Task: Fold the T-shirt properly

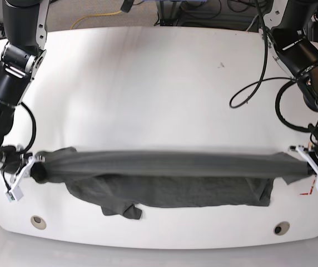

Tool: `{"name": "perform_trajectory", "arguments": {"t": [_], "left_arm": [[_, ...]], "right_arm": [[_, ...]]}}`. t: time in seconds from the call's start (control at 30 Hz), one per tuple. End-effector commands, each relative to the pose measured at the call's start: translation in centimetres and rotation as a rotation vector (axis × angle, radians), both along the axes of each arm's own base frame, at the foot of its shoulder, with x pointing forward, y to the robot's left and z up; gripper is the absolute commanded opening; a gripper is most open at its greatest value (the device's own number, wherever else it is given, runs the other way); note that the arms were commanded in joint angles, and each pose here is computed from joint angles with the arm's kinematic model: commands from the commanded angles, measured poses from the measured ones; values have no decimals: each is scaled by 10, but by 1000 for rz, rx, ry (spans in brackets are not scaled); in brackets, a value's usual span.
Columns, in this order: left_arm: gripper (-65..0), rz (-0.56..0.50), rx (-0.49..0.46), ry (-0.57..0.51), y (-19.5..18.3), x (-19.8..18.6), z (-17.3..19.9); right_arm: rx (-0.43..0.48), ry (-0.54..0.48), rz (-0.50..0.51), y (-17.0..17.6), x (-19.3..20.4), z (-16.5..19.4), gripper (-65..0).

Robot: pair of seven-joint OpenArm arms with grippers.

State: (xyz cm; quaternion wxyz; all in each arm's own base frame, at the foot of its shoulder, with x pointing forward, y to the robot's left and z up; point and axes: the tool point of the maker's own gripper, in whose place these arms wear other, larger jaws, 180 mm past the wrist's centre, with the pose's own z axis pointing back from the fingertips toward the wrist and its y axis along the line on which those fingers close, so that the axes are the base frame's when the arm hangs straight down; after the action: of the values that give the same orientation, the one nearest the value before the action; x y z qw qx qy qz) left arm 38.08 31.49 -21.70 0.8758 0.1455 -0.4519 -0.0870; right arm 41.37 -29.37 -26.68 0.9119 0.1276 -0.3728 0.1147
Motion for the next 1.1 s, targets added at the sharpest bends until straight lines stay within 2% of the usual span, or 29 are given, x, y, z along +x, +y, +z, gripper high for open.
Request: {"name": "perform_trajectory", "arguments": {"t": [0.0, 0.23, 0.5, 0.73, 1.0, 1.07], "left_arm": [[-650, 25, 12, -35, 11, -9, 8], [-650, 47, -38, 95, 19, -53, -46], [-650, 67, -37, 214, 24, -90, -84], [-650, 52, -35, 260, 22, -113, -106], [-650, 39, -33, 312, 20, -140, -126], [-650, 40, -34, 329, 21, -145, -131]], "right_arm": [[7, -72, -25, -8, -3, 15, -650], [19, 56, -44, -4, -59, -47, -650], [19, 174, -63, -8, -104, -88, -650], [24, 236, -96, -17, -133, -106, -650], [127, 248, -79, -2, -153, -114, -650], [148, 250, -77, 1, -157, -116, -617]]}}
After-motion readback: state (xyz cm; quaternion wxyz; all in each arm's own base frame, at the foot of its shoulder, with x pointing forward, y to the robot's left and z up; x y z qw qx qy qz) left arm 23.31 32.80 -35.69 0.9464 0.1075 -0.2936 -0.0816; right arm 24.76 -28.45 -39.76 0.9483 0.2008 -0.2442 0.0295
